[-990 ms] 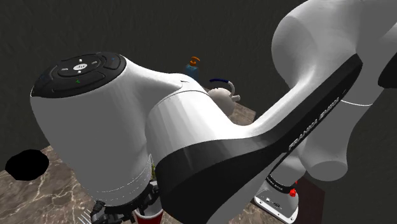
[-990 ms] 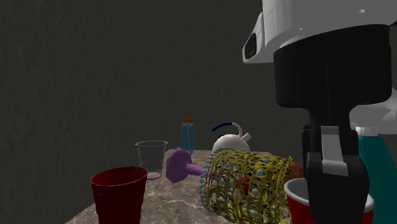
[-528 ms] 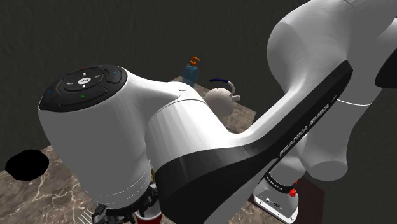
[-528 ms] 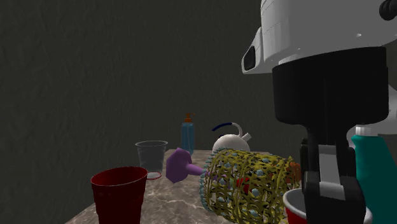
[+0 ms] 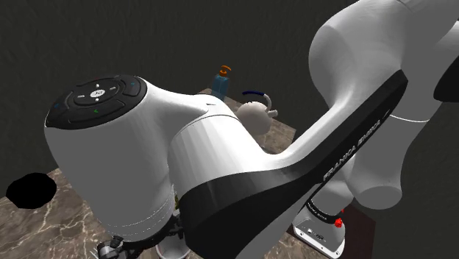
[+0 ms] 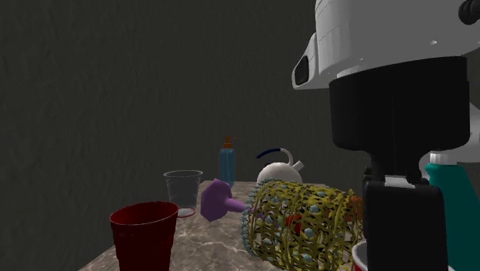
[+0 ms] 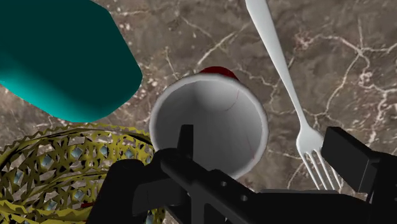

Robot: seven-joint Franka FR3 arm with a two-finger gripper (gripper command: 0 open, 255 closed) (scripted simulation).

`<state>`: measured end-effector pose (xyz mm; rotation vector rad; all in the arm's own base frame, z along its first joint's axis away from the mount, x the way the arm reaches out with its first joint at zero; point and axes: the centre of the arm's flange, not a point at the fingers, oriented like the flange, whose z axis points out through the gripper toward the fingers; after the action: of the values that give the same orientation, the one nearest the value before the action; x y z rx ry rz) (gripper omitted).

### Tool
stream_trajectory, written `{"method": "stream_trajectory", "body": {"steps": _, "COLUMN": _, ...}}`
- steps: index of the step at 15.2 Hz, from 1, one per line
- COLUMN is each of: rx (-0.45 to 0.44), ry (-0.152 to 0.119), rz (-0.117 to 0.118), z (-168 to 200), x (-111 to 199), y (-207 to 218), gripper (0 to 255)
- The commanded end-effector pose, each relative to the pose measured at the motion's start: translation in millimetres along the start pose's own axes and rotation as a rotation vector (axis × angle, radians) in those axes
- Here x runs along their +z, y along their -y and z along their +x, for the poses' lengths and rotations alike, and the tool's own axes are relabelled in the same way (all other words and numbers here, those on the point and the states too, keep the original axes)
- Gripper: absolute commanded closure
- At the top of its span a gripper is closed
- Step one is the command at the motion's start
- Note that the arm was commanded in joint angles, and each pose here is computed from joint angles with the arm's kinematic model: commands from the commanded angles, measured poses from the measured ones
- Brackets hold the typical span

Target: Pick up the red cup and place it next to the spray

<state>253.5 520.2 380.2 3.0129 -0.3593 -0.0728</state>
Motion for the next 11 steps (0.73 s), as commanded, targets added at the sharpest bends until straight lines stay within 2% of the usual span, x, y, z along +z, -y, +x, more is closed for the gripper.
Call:
{"method": "stream_trajectory", "body": {"steps": 1, "rx": 0.0, "ry": 0.0, "rz": 0.0, "z": 0, "x": -13, "y": 0, "gripper": 0}}
{"method": "stream_trajectory", "body": {"steps": 4, "rx": 0.0, "ry": 0.0, "rz": 0.0, "z": 0, "x": -50, "y": 0, "gripper": 0}}
{"method": "stream_trajectory", "body": {"steps": 11, "rx": 0.0, "ry": 0.0, "rz": 0.0, "z": 0, "x": -50, "y": 0, "gripper": 0}}
